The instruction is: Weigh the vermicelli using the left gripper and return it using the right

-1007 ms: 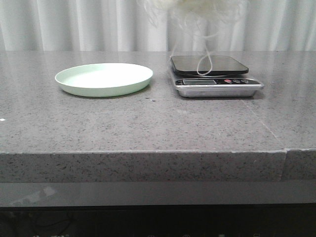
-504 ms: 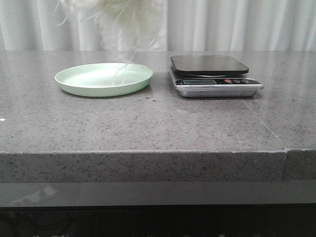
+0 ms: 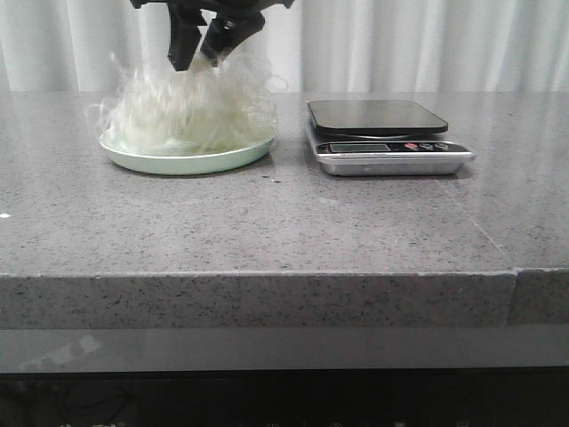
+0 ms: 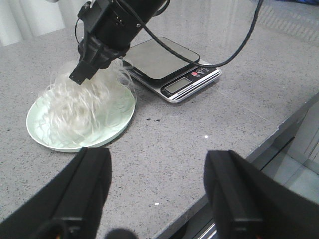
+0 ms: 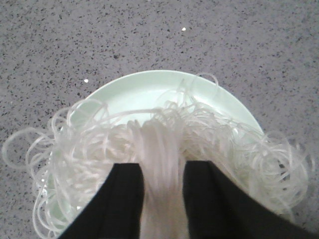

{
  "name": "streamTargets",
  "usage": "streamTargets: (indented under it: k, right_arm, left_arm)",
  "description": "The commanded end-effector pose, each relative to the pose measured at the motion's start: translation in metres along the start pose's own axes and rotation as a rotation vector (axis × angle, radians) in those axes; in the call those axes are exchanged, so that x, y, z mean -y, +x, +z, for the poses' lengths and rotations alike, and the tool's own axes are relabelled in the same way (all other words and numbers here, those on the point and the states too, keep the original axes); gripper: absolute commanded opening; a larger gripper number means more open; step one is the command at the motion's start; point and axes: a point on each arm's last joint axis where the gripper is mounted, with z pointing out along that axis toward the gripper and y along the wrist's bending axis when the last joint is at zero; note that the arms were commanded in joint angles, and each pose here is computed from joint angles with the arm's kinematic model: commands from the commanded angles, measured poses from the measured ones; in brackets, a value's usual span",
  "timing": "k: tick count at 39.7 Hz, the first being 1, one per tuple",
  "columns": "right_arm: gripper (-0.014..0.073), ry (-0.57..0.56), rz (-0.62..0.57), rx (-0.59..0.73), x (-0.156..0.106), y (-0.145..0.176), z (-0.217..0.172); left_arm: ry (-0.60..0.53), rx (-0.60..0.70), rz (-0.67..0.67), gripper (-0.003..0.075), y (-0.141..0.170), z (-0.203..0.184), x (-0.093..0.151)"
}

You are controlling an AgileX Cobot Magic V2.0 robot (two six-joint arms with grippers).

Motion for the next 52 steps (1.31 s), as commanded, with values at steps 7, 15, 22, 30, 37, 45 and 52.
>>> streamTargets:
  k: [7, 15, 22, 30, 37, 45, 52]
  right_arm:
    - [0.0509, 0.009, -0.007, 0.183, 0.000, -0.032, -0.052]
    - [0.0509, 0.007, 0.026, 0.201, -0.001, -0.040, -0.100]
    - [0.0509, 0.008, 0.069, 0.239, -0.002, -0.036, -0.142]
    - [0.0509, 0.024, 0.070, 0.310, -0.005, -0.006, -0.185]
    - [0.0509, 0.032, 0.074, 0.339, -0.008, 0.034, -0.220]
    - [0.0509, 0.059, 0.077, 0.332, -0.008, 0.087, -0.259]
    - [0.0509, 0.074, 0.085, 0.346, -0.011, 0.135, -0.292]
  left_arm:
    - [0.005, 0.101, -0.013, 0.0493, -0.015, -0.005, 0.001]
    - [0.005, 0.101, -0.013, 0.0493, -0.015, -0.005, 0.001]
    - [0.005, 0.101, -0.013, 0.0493, -0.015, -0.005, 0.001]
    - [0.005, 0.101, -0.013, 0.0493, -0.015, -0.005, 0.001]
    - [0.005, 0.101, -0.013, 0.0493, -0.015, -0.005, 0.001]
    - [0.005, 0.101, -0.013, 0.0493, -0.015, -0.005, 0.001]
    - [0.005, 0.101, -0.013, 0.0493, -0.015, -0.005, 0.001]
